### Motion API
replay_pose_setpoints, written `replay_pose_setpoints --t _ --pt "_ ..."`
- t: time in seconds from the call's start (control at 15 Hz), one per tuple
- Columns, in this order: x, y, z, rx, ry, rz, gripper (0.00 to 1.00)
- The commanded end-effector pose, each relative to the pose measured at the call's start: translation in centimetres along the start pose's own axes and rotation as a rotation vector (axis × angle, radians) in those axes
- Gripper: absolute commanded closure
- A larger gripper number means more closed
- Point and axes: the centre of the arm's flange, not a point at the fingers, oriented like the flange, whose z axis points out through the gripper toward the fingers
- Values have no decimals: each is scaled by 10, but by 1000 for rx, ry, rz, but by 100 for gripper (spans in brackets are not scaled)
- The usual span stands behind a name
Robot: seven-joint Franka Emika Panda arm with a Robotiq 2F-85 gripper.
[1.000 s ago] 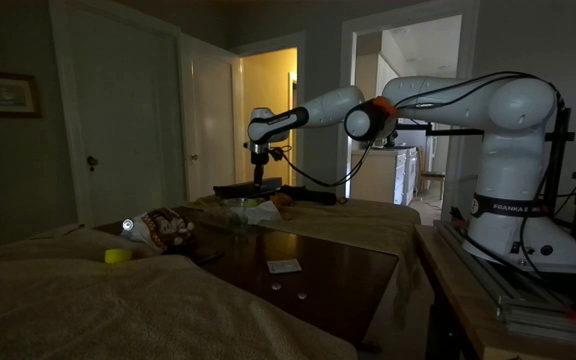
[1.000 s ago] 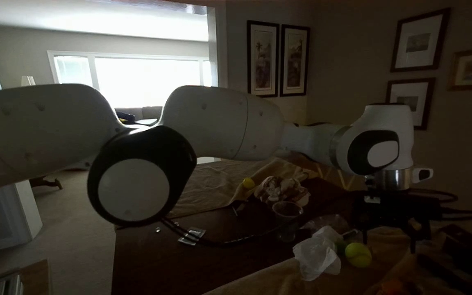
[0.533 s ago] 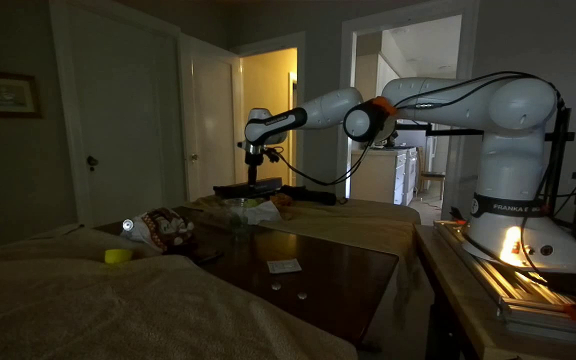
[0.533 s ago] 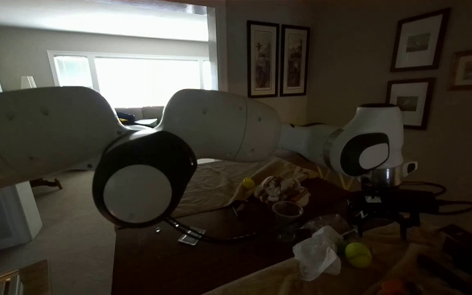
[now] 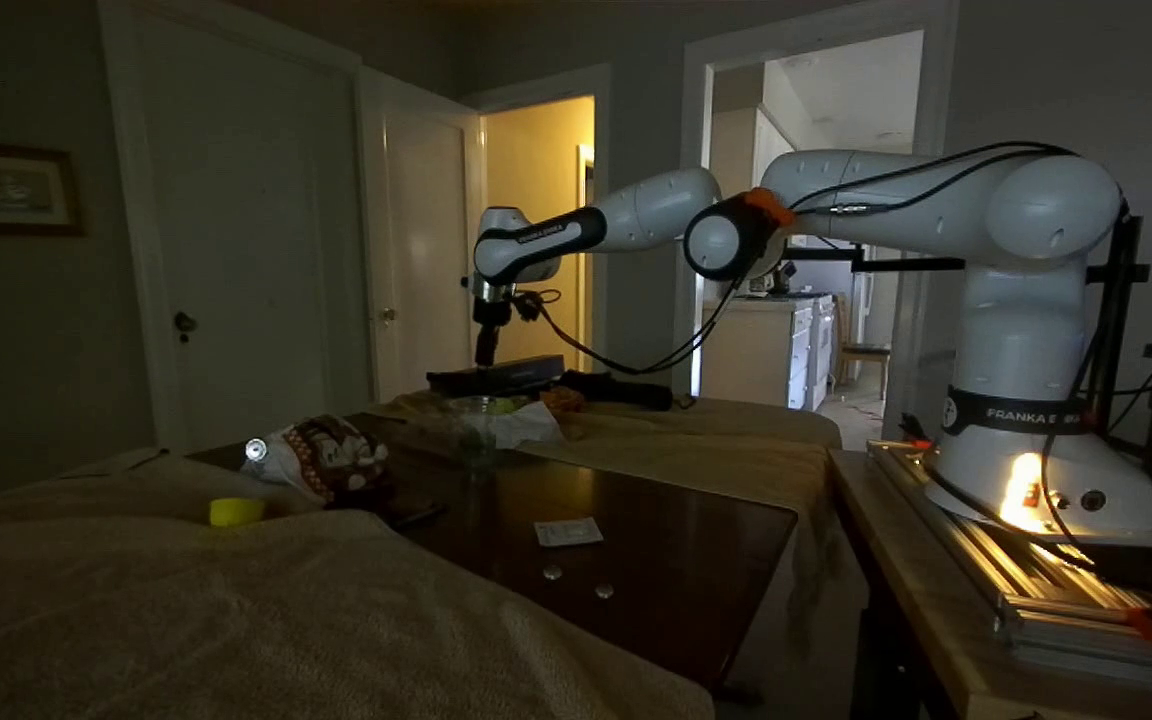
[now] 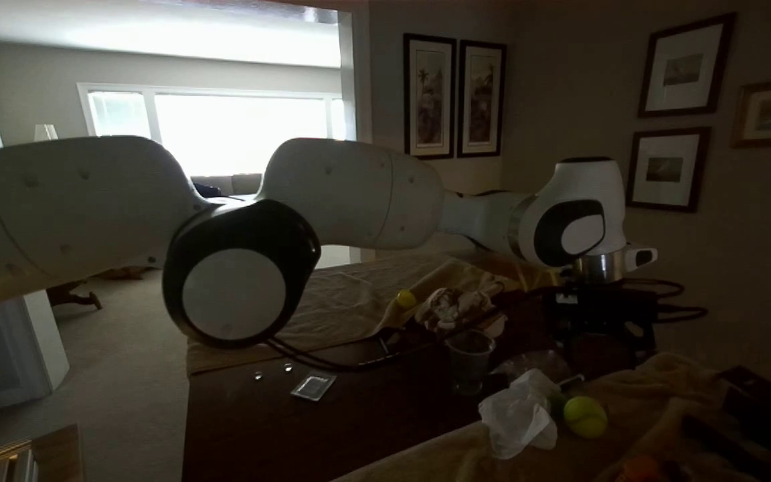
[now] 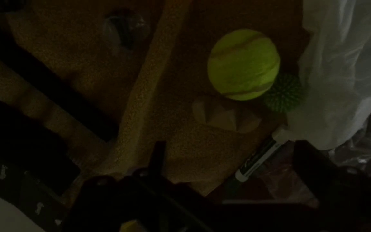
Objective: Put the tennis ball in the clear cup.
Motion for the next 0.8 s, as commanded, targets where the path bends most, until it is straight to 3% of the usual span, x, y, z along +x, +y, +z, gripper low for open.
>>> replay_pose_setpoints --t 0.0,0.73 --pt "0 0 0 0 -1 31 0" --pt "-12 -6 25 87 -77 120 0"
